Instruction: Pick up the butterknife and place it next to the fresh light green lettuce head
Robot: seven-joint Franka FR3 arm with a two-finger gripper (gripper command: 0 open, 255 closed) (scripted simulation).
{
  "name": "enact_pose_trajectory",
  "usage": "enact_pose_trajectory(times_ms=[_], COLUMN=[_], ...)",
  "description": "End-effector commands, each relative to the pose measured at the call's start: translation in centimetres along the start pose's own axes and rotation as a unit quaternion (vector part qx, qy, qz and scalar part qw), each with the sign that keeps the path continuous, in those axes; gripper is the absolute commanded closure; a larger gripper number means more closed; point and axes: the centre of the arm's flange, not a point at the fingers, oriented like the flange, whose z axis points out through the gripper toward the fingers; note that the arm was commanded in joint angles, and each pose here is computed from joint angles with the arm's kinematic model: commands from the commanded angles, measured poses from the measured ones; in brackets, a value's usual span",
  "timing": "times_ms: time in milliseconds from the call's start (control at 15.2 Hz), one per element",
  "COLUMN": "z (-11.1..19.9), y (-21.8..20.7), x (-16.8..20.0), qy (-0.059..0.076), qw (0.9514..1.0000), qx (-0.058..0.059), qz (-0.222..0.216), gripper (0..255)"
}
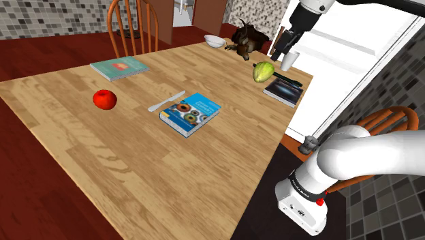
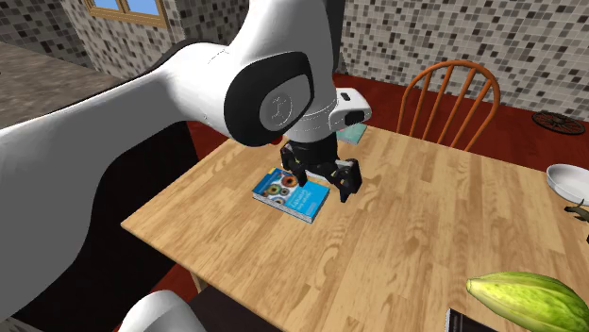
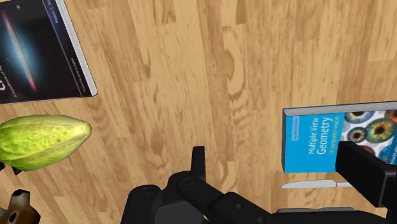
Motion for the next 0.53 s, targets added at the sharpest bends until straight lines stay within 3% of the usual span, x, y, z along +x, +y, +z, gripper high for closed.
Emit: enact_pose_trajectory(times_ms=[0,198,462], z=[0.0,2.4,5.5], y=[0.0,-3.0,-6.7], x=[0.0,0.8,2.5], qy=[0.000,-0.005,-0.012], qw=[1.0000,0.9982,0.9900], qx=[0.000,0.004,0.010], qz=[0.000,0.060,0.140], gripper=[0,0,0])
